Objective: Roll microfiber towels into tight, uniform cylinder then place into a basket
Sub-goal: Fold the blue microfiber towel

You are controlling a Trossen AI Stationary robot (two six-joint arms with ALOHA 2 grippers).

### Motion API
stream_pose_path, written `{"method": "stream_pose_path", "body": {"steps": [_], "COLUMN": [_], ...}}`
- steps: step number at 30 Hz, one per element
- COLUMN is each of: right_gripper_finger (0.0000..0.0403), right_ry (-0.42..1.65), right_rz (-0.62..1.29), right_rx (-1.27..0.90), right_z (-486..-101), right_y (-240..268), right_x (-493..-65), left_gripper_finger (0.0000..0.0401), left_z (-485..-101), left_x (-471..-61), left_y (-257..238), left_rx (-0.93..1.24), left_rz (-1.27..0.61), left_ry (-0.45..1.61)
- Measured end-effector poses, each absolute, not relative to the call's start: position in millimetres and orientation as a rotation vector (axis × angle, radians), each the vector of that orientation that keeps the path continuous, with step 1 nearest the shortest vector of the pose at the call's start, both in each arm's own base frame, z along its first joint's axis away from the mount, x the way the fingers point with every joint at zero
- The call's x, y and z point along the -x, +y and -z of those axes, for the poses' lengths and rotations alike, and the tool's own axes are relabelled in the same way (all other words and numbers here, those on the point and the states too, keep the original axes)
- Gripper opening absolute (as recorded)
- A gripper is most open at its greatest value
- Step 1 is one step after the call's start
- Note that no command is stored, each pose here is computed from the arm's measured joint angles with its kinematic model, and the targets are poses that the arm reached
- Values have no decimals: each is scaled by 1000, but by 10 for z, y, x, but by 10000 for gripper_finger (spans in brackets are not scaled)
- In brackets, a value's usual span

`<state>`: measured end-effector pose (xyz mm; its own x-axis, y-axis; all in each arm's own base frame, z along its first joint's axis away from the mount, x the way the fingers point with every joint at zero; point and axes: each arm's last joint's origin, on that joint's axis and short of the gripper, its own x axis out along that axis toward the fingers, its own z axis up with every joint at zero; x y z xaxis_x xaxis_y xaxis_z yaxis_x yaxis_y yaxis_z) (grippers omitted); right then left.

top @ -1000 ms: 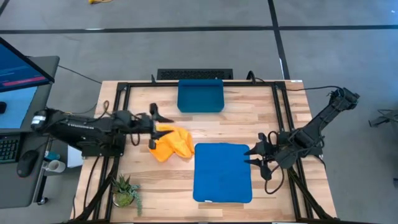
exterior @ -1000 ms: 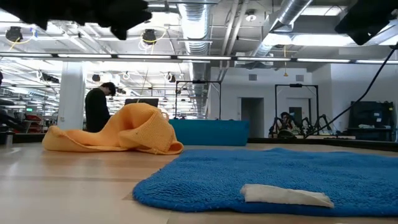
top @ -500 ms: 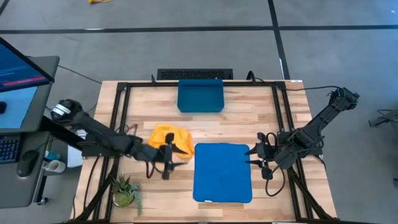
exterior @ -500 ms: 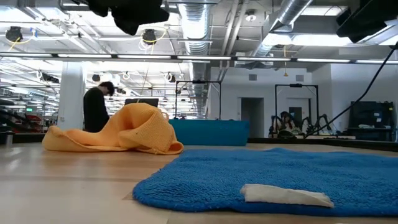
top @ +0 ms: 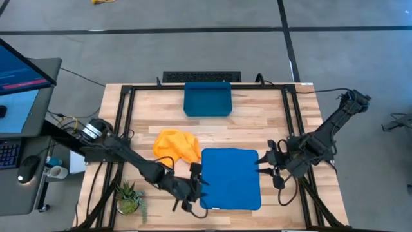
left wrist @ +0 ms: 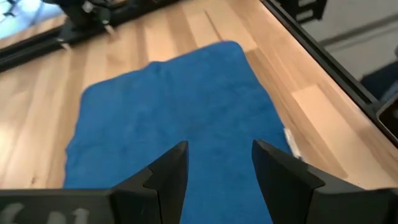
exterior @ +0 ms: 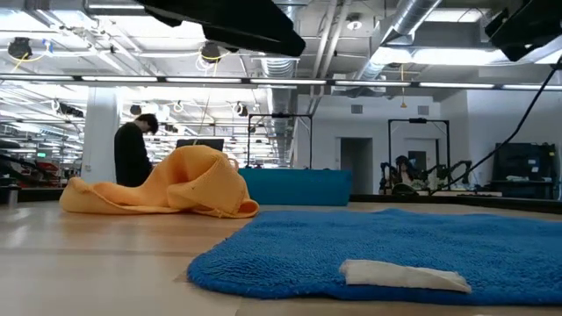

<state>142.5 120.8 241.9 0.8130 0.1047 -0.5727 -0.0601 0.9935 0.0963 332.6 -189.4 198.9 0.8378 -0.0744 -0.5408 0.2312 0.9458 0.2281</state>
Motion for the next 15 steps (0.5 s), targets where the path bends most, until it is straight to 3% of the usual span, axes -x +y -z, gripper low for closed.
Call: {"method": "stream_pose_path", "body": {"steps": [15], "right_gripper_finger": [156], "right_ry": [688], "right_rz": [-167], "right_rx": [-2], "right_z": [-1869], "right_y": [1829], "right_x": [-1647], "left_gripper_finger": [171], "left_z": [-1645], "left_x": [-3369], "left_y": [-2102], "left_rx": [-218], "left_rz": [284], "left_ry": [623]}}
